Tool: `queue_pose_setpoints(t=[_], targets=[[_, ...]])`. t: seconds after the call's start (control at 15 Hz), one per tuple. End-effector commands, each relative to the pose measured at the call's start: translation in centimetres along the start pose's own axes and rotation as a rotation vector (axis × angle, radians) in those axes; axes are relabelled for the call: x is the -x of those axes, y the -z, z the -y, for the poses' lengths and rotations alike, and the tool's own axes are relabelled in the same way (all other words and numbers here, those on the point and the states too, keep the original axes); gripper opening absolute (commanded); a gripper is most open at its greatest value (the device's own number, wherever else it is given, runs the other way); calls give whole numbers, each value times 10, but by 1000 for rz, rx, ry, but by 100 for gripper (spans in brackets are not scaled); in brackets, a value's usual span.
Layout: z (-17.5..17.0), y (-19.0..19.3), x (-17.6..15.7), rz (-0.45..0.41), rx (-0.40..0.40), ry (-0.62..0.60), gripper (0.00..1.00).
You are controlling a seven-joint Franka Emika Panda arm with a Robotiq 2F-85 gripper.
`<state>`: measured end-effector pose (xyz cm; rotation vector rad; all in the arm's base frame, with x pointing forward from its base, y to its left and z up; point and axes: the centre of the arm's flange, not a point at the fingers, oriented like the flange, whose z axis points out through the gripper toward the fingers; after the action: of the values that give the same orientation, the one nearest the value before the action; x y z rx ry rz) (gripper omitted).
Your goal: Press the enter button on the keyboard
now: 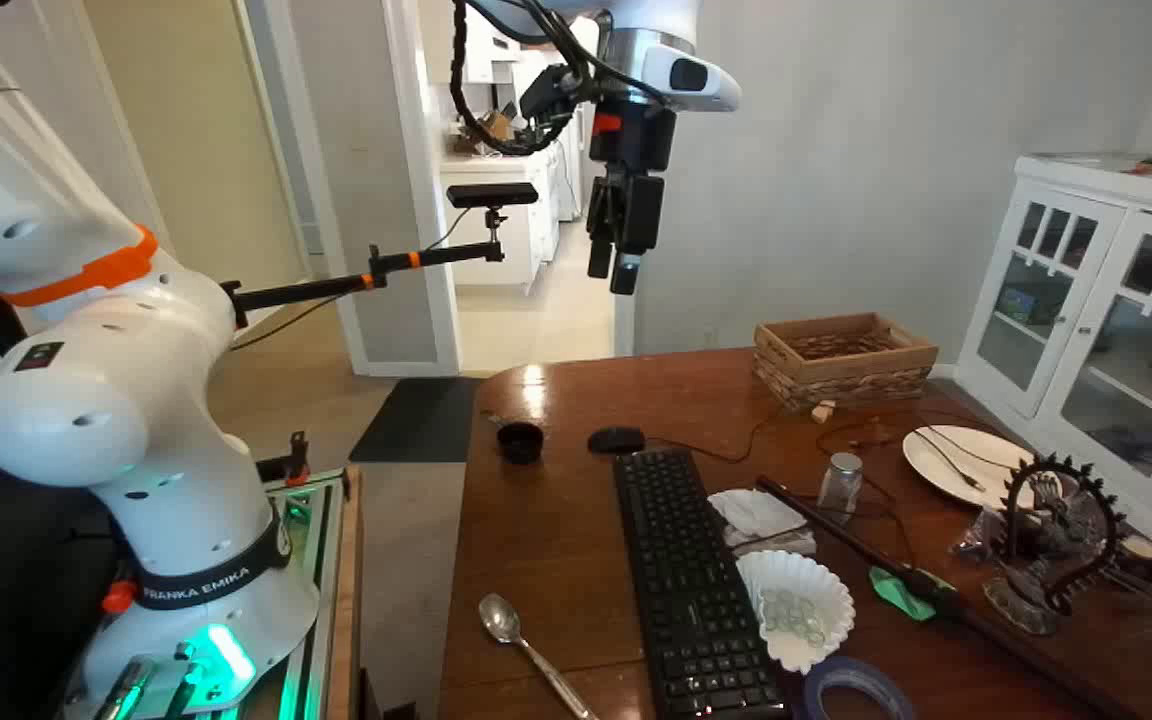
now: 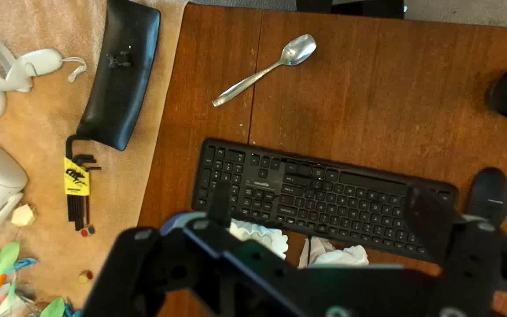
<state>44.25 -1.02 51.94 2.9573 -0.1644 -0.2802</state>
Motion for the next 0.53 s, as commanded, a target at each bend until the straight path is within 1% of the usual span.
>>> queue_pose_setpoints(t=[0.0, 0.27, 0.47], targets=[[0, 0, 0, 0, 0, 0, 100], [0, 0, 0, 0, 0, 0, 100], [-15, -16, -25, 45, -48, -17, 100]])
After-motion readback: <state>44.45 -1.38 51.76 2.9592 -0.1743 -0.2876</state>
